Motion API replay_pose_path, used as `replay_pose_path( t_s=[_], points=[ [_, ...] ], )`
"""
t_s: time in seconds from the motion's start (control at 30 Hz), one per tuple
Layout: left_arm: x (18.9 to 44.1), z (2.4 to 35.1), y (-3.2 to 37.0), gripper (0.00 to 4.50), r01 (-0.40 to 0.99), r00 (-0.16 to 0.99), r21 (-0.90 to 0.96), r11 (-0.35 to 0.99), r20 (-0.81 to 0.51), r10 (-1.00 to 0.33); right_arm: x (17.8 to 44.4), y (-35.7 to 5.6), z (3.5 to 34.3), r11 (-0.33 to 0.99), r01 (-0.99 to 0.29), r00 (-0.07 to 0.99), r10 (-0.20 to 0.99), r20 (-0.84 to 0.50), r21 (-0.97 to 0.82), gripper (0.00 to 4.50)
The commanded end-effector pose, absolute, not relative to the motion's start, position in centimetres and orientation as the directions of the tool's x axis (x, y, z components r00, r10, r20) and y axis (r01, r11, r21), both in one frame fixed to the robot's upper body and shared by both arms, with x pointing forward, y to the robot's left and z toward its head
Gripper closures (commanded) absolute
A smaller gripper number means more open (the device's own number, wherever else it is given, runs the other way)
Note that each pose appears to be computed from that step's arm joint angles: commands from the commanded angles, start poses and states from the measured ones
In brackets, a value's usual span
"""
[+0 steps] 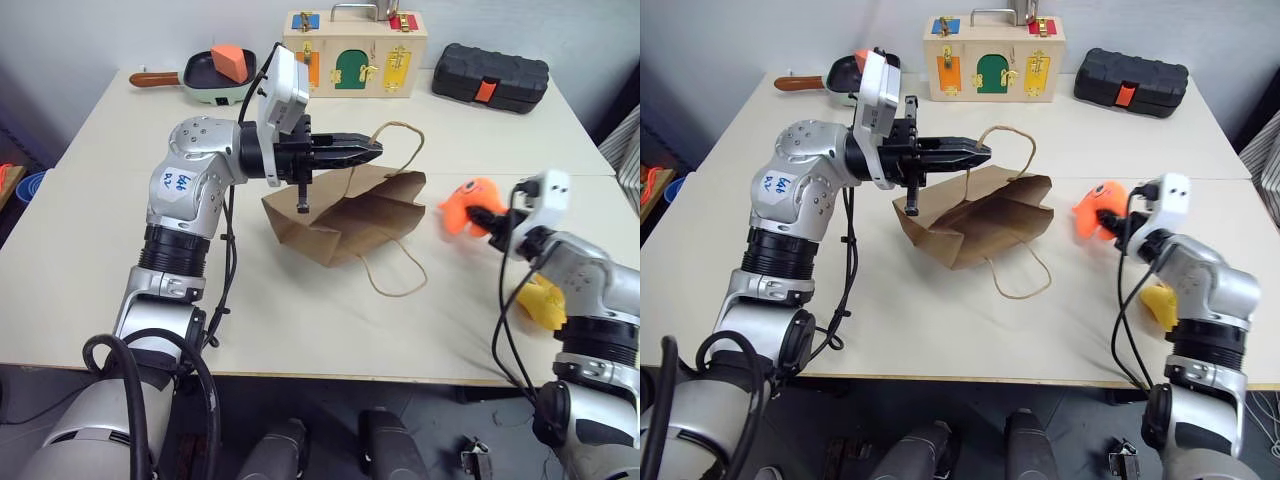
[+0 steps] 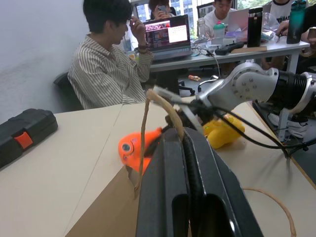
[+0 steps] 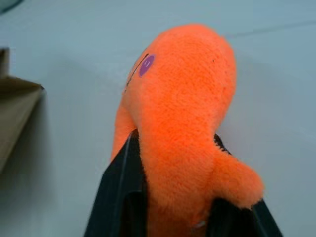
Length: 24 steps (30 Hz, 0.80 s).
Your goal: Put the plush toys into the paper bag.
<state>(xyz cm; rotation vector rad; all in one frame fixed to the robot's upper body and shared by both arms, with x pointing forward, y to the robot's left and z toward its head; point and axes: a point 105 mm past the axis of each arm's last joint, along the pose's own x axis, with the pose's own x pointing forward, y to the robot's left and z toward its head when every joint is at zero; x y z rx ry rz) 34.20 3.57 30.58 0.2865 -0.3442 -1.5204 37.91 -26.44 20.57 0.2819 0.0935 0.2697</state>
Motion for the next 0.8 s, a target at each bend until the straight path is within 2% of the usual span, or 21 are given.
replay_pose_path(
  t_s=[0.03, 0.1, 0.2, 0.33, 0.53, 0.7, 0.8],
  points=[
    [33.5, 31.7, 3.4, 4.5, 0.898, -0.005, 0.44, 0.023, 0.063, -0.998, 34.4, -22.6, 26.9, 0.823, -0.517, 0.856, 0.494, 0.154, 0.237, 4.37],
    [33.5, 31.7, 3.2, 4.5, 0.898, -0.01, 0.439, 0.02, 0.067, -0.998, 33.4, -20.3, 27.1, 0.775, -0.584, 0.811, 0.567, 0.143, 0.24, 4.4],
    [33.5, 32.0, 2.9, 4.5, 0.897, -0.018, 0.442, 0.018, 0.076, -0.997, 32.8, -16.4, 24.9, 0.738, -0.617, 0.774, 0.631, 0.042, 0.274, 4.4],
    [33.6, 32.9, 2.7, 4.5, 0.889, -0.016, 0.457, 0.033, 0.103, -0.995, 32.5, -14.7, 22.1, 0.759, -0.6, 0.773, 0.631, -0.06, 0.252, 4.4],
    [33.2, 32.7, 2.6, 4.5, 0.887, -0.03, 0.461, 0.018, 0.098, -0.995, 32.3, -13.1, 20.2, 0.759, -0.599, 0.766, 0.636, -0.093, 0.255, 4.4],
    [32.8, 32.2, 2.4, 4.5, 0.895, -0.051, 0.447, -0.007, 0.086, -0.995, 32.3, -10.9, 19.6, 0.733, -0.673, 0.717, 0.679, -0.157, 0.1, 4.4],
    [32.4, 31.5, 2.0, 4.5, 0.9, -0.084, 0.433, -0.048, 0.065, -0.994, 33.2, -9.2, 19.4, 0.672, -0.737, 0.668, 0.708, -0.229, -0.075, 4.4]
  ],
)
